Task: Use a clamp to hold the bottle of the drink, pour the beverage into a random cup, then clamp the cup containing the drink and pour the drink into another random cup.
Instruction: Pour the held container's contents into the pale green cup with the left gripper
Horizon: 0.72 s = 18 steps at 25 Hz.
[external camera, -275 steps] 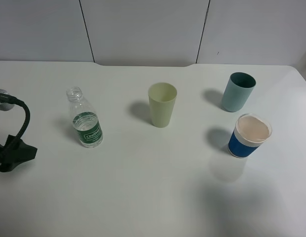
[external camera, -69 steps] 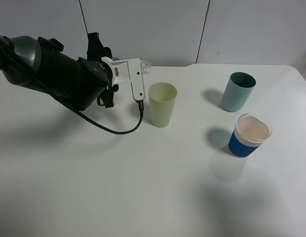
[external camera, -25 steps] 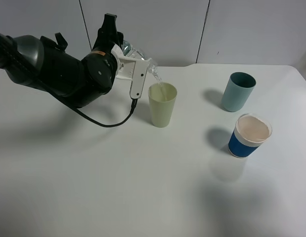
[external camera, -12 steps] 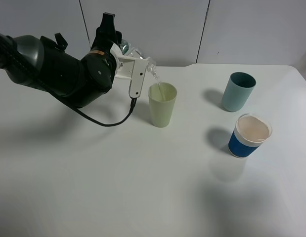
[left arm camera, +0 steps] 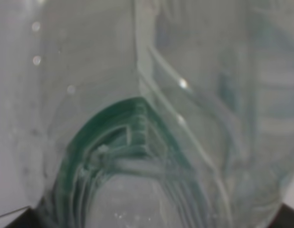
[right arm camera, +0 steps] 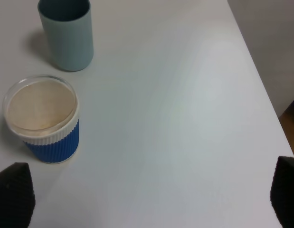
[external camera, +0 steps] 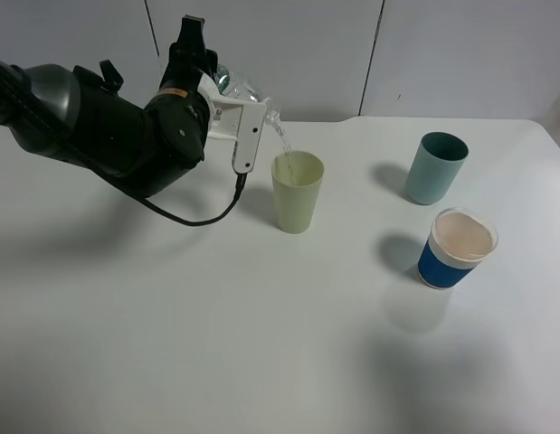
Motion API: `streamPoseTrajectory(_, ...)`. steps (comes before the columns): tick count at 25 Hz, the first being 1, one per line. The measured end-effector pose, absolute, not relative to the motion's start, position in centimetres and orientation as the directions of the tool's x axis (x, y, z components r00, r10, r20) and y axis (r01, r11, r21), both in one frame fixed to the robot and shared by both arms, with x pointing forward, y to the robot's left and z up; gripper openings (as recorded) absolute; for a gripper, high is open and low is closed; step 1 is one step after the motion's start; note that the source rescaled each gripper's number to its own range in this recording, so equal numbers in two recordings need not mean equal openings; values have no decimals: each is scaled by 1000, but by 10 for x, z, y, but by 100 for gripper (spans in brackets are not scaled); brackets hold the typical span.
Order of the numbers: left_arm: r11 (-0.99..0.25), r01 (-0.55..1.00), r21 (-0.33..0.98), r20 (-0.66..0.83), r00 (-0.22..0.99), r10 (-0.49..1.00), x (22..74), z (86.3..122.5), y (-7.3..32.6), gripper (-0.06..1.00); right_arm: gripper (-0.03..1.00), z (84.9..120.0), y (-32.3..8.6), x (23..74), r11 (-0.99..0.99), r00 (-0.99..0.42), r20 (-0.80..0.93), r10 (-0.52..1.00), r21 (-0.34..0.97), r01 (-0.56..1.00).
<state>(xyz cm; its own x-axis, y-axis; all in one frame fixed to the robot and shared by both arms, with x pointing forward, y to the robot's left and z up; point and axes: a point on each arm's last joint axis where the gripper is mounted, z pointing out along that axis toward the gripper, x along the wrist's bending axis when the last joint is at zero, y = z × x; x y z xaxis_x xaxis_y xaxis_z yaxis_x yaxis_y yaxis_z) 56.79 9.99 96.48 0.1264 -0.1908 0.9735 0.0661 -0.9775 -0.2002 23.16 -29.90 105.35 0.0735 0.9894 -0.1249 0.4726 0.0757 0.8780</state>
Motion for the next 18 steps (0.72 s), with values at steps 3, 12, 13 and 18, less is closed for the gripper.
streamPoseTrajectory(3, -977, 68, -204, 973, 124, -194, 568, 965, 100, 0, 100, 1054, -299, 232, 76, 73, -125, 989, 878, 473)
streamPoseTrajectory(12, -962, 83, -261, 964, 72, -255, 568, 970, 101, 0, 100, 1054, -299, 232, 76, 73, -125, 989, 878, 473)
streamPoseTrajectory(13, -962, 83, -261, 964, 72, -255, 568, 970, 101, 0, 100, 1054, -299, 232, 76, 73, -125, 989, 878, 473)
streamPoseTrajectory(18, -958, 79, -275, 960, 69, -270, 569, 971, 101, 0, 100, 1054, -299, 232, 76, 73, -125, 989, 878, 473)
